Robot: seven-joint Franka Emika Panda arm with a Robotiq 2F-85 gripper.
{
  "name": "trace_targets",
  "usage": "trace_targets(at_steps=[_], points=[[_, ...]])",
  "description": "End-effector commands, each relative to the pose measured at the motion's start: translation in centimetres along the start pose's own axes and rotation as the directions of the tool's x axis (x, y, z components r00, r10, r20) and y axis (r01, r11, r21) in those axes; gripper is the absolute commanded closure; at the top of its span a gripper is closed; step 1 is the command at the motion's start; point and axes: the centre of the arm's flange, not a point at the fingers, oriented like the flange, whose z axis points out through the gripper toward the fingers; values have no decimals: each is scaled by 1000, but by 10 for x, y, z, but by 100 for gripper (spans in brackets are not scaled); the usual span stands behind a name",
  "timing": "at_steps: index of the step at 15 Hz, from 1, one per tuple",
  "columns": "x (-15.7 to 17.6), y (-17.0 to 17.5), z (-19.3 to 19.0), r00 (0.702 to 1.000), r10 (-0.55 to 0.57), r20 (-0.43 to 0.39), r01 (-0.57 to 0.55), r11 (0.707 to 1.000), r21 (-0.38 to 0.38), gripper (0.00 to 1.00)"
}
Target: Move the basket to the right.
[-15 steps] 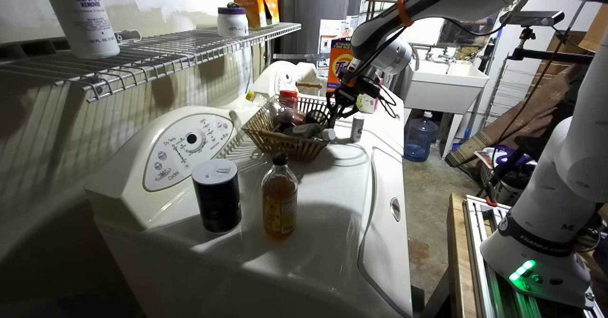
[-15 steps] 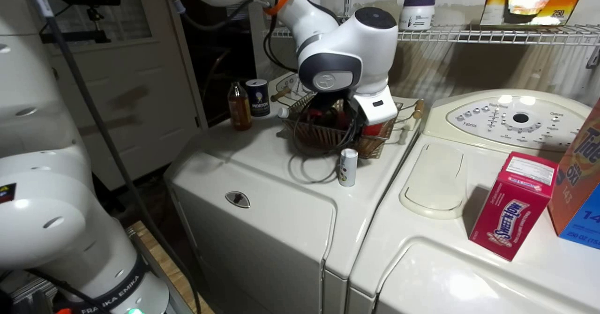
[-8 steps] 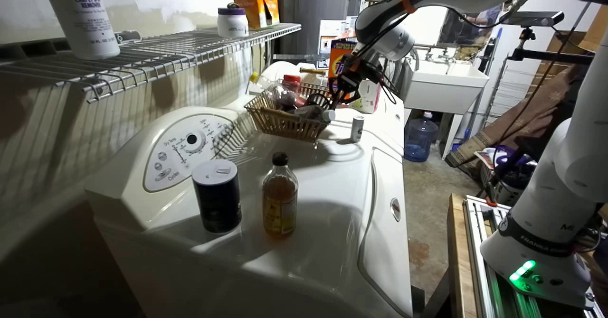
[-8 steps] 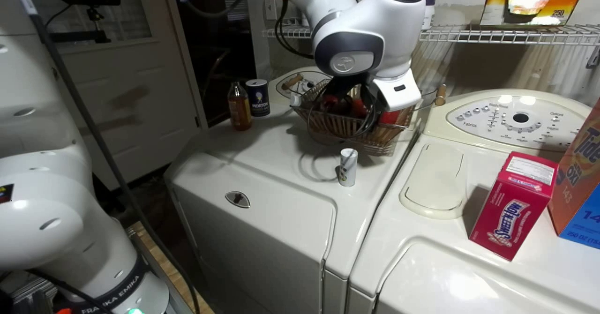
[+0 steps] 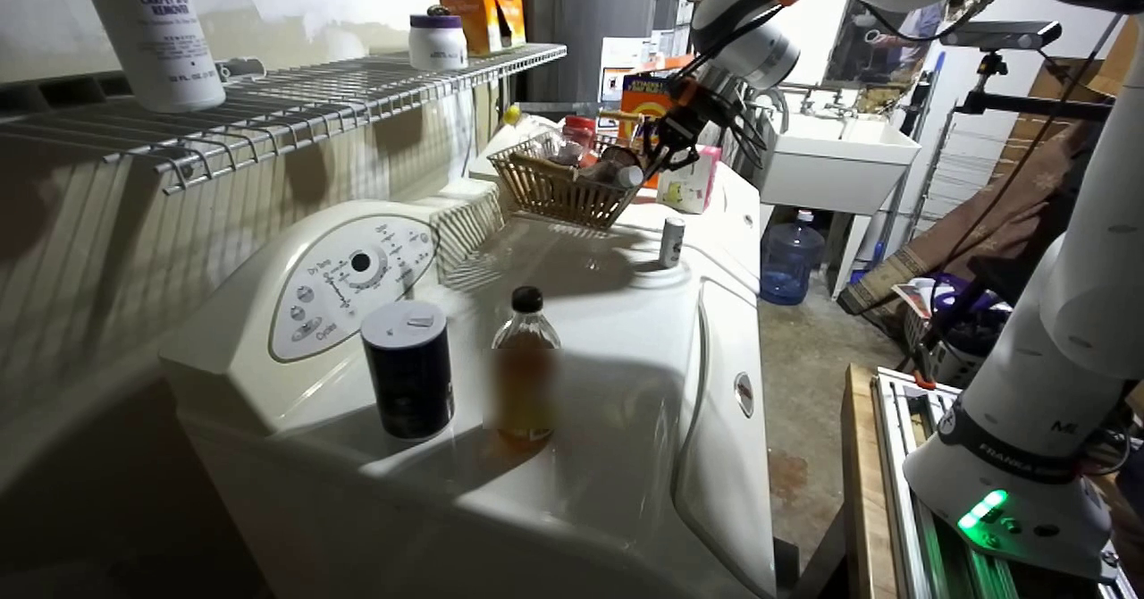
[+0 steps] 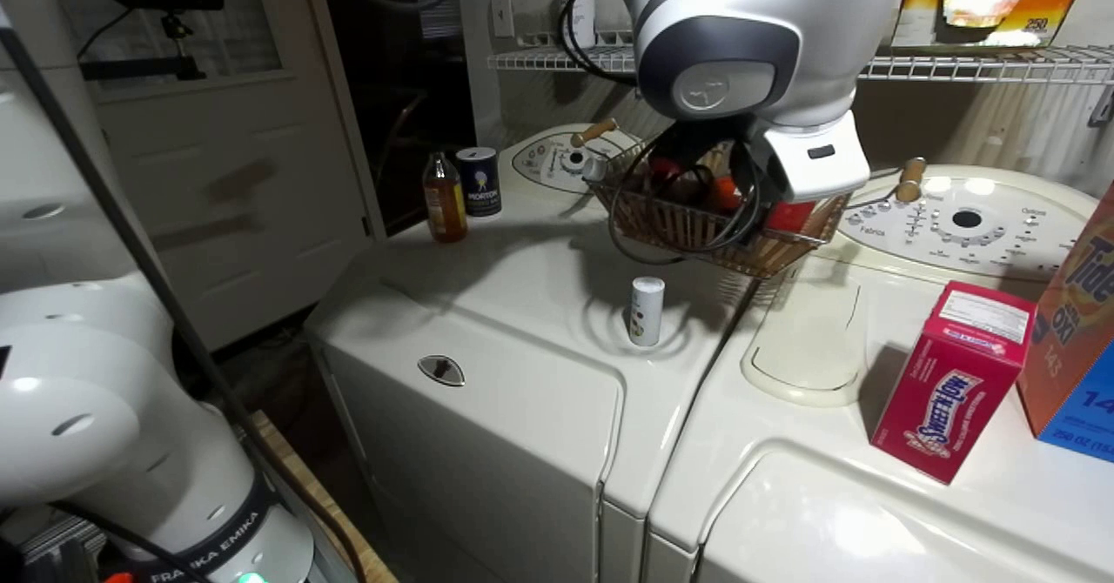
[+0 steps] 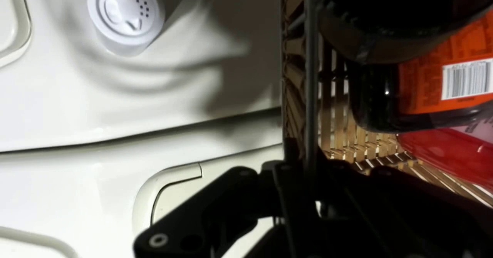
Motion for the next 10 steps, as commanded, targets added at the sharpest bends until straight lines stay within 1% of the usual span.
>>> trace_targets(at_steps=[1,4,7,10], points=[[31,-31,-40,990,137,-44,-134,989,58,98],[43,-31,-39,975,202,-91,-199,979,37,98],[44,-36,-32,959,234,-158,-233,972,24,98],[47,-42,-23,949,261,-176,-261,965,24,98]])
